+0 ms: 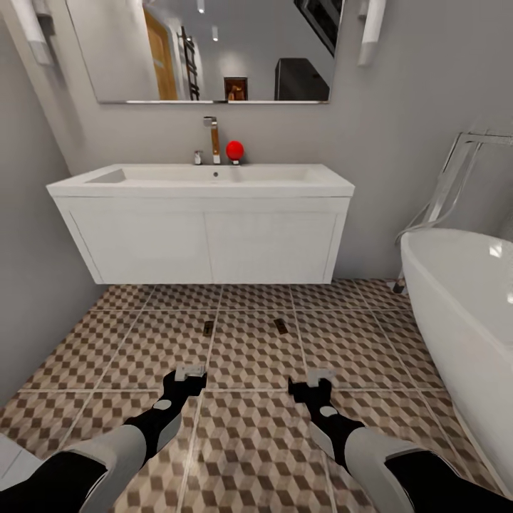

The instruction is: Take the four mousetraps from the cabinet in the bathroom and place them on the bathroom floor. Make sure all four end up on the same floor surface, and ensure that at least two of them are either under or directly next to the same bathroom sink.

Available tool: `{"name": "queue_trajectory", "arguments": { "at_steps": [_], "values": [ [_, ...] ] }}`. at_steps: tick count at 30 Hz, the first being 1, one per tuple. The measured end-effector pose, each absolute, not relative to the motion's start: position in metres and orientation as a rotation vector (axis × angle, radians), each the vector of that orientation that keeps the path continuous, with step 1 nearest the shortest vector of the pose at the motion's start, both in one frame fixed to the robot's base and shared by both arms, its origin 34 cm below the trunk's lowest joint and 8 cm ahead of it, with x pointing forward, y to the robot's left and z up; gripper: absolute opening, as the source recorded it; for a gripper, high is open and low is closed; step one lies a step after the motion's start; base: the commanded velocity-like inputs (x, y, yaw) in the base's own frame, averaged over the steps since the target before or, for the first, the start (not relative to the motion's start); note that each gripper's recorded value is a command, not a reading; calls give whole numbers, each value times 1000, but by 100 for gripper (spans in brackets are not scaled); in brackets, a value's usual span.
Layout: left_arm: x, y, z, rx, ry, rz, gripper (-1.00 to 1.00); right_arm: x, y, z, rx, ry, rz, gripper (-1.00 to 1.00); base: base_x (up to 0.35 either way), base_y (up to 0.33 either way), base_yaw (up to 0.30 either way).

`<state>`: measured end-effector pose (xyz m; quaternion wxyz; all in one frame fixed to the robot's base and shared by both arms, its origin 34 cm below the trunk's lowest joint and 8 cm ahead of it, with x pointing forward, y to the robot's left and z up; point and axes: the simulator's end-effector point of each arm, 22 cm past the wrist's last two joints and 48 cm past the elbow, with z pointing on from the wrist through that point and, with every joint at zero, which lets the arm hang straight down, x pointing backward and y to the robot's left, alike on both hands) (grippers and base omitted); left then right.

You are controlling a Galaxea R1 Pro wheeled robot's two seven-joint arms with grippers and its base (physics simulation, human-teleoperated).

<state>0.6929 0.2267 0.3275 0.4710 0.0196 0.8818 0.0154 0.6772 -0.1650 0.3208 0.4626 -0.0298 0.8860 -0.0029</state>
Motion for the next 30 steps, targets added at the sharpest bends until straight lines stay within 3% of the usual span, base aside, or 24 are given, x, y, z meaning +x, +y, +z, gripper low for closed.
{"name": "queue_trajectory", "arguments": {
  "at_steps": [30],
  "values": [
    [710,226,407,44,2037,39,100,695,-166,398,-71,2057,-12,100,0,0,0]
  ]
}}
